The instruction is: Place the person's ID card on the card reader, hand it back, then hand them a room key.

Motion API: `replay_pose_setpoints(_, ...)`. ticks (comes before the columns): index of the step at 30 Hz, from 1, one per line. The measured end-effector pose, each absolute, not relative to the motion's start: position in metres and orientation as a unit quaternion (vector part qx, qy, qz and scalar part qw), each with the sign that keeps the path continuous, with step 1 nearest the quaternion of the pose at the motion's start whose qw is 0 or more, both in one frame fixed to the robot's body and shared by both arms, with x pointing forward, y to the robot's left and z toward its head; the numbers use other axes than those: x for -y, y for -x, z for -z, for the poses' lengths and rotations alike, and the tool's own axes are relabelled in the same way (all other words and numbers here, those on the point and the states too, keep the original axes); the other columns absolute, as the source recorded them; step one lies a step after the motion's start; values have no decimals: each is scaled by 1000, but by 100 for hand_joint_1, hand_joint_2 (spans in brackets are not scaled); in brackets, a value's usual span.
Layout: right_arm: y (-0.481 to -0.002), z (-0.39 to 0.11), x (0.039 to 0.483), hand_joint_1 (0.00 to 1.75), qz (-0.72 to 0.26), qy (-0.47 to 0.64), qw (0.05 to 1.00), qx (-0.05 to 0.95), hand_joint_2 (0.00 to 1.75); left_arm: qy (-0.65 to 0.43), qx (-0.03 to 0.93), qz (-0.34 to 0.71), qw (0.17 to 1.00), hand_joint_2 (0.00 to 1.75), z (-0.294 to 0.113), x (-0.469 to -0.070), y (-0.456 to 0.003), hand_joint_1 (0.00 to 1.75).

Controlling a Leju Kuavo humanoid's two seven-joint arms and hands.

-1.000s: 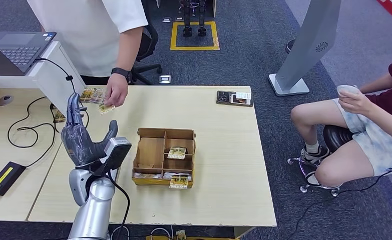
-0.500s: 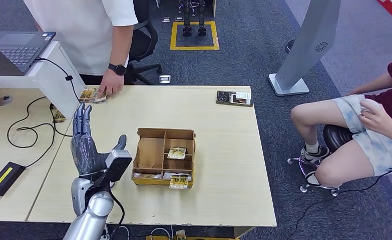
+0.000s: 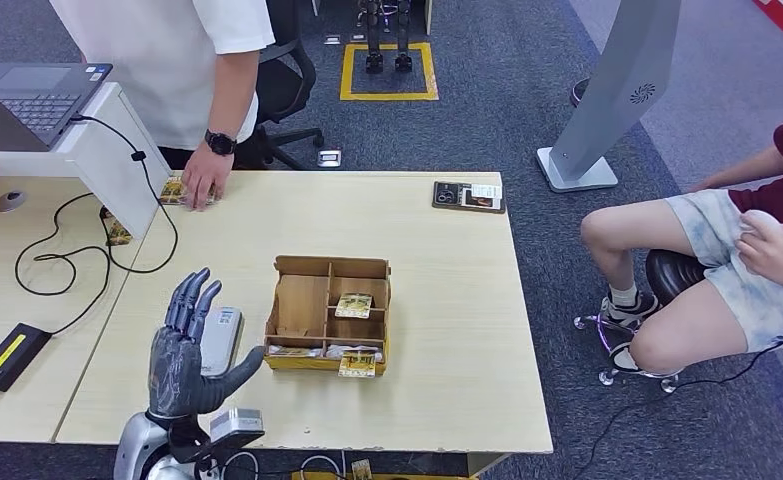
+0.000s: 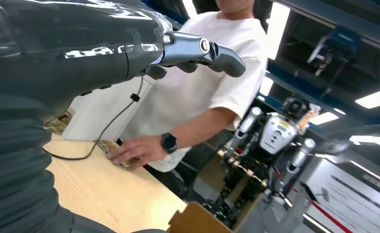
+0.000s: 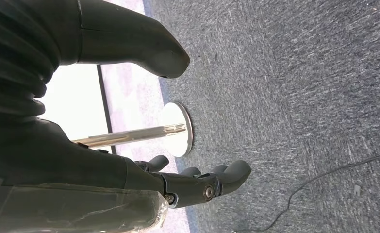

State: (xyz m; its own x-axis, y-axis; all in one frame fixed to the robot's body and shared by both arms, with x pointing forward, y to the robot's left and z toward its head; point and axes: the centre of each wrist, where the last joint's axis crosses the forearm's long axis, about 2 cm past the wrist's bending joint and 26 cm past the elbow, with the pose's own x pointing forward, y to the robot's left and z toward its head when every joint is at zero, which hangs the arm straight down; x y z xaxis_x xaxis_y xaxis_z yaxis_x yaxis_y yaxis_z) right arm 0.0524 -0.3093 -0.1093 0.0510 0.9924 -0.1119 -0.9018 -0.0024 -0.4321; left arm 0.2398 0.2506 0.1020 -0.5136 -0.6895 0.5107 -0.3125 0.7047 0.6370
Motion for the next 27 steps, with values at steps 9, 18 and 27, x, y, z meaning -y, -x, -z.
replay_pose_setpoints(9,-51,109,314,0,-683,199,693,115,175,-268,835,295,381,175,-91,-265,-212,0)
replay_pose_setpoints(18,-53,109,317,0,-691,199,686,114,175,-269,789,412,367,175,-77,-278,-193,0)
replay_pose_setpoints(27,-54,109,317,0,-695,200,682,113,175,-339,736,470,351,175,-69,-278,-192,0)
